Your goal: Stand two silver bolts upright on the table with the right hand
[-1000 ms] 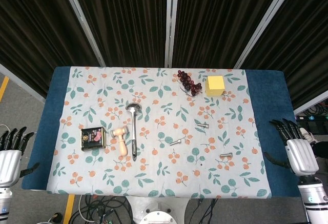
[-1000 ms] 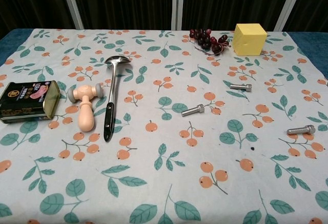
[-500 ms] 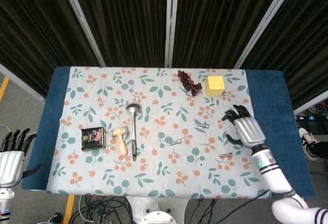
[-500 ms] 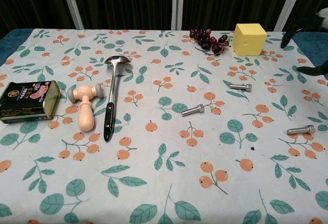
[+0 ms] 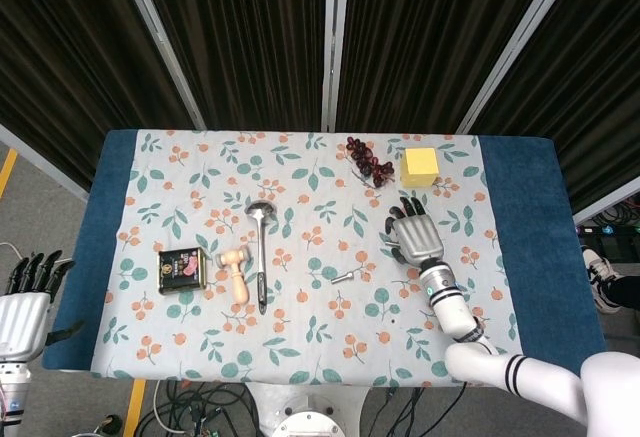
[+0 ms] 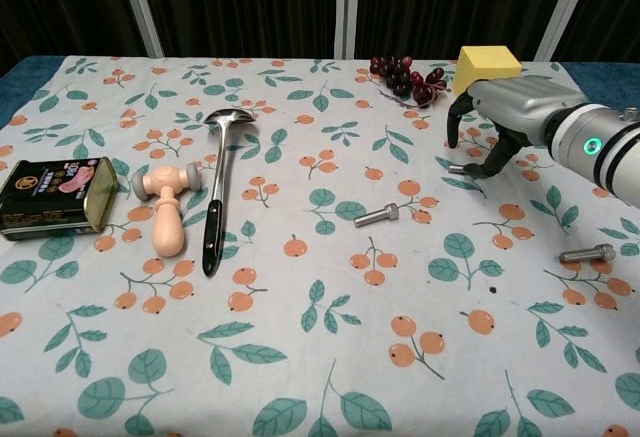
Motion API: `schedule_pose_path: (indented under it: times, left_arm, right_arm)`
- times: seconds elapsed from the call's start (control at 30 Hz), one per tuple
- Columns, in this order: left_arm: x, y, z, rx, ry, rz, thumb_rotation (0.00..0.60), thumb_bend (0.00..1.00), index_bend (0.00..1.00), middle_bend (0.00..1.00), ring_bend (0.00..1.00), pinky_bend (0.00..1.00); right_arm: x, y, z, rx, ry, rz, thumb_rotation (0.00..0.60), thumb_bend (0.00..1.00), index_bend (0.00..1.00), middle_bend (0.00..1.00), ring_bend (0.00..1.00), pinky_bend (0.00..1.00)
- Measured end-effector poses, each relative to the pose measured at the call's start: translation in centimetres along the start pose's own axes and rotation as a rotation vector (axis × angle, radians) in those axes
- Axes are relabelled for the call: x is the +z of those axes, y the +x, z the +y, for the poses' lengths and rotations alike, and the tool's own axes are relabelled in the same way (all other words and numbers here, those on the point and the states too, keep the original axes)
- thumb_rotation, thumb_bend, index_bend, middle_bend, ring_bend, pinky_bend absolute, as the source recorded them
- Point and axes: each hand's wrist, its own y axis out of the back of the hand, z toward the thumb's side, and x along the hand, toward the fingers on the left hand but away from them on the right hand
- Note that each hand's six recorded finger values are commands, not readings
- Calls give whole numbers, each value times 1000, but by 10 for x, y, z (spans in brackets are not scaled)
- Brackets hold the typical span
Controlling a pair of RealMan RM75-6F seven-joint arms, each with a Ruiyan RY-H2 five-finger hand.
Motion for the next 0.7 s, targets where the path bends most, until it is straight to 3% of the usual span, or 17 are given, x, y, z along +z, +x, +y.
schedule_pose_path:
  times: [0.27,0.7]
  left_arm:
    - [-3,-2,-2,-2,-6,9,600,0,168,56,6,0]
    - [-3,-3,-2,1,-13,8,600,0,168,56,6,0]
  right_arm:
    - [3,-11,-15,42,0,-26,600,244,488,202,0,0]
    - [1,-11,-16,46,-16,-33,600,341,542,218,0,0]
